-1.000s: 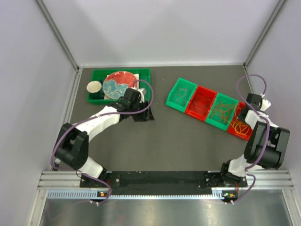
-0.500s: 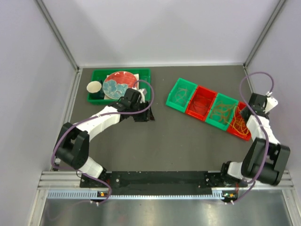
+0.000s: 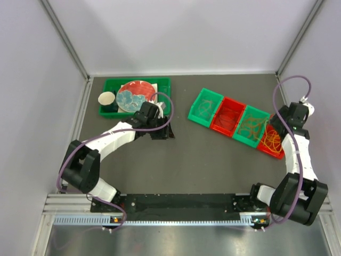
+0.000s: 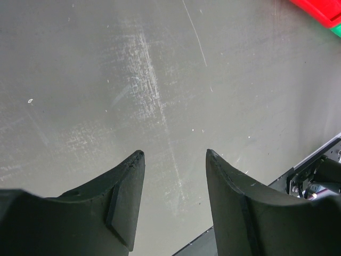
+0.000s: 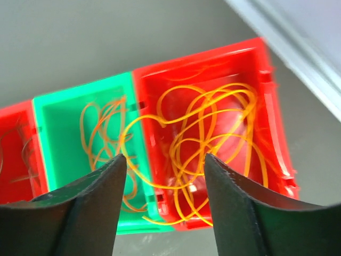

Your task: Untangle the cables

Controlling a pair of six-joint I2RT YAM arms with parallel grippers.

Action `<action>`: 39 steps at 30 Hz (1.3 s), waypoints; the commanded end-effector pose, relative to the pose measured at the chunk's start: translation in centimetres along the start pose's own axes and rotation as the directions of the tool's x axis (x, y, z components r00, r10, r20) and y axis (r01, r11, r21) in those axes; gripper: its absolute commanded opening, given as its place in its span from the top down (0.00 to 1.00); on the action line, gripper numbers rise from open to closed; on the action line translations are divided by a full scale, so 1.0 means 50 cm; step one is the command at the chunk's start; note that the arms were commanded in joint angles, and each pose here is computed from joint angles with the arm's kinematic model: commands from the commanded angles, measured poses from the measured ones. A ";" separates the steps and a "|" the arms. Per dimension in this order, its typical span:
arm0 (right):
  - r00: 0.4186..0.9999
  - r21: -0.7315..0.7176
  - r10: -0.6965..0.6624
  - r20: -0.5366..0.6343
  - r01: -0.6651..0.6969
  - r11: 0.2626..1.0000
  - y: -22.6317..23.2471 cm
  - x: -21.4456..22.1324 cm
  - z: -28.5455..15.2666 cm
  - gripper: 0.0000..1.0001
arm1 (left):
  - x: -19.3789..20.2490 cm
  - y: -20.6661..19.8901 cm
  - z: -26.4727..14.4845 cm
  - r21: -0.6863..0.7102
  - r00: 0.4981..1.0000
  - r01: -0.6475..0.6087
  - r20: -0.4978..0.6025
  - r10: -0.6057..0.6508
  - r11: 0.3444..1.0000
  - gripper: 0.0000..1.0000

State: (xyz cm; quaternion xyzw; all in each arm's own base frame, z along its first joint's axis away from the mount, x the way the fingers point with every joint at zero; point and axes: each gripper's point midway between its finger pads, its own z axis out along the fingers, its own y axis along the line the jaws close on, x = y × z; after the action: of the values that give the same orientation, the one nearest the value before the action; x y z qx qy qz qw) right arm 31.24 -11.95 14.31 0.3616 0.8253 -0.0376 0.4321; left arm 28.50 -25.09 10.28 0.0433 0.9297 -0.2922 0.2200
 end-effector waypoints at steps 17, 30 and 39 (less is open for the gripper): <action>0.988 -0.068 -0.131 -0.083 0.126 0.990 0.040 0.025 0.050 0.66 | -0.023 -0.014 -0.011 0.025 0.998 -0.029 0.060 0.027 0.999 0.46; 0.996 0.031 -0.088 0.004 0.088 0.996 0.004 -0.003 0.022 1.00 | -0.025 -0.016 -0.006 0.029 0.998 -0.031 0.055 0.030 0.999 0.46; 0.996 0.205 -0.040 -0.080 0.056 0.977 -0.066 0.047 0.102 1.00 | -0.023 -0.013 -0.007 0.025 0.998 -0.034 0.051 0.033 0.999 0.46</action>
State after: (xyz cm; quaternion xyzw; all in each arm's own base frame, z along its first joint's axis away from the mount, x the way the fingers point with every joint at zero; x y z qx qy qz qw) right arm 31.50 -13.51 10.77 0.3537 0.8475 -0.0986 0.3831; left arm 28.43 -25.04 10.34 0.0438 0.9288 -0.2933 0.2221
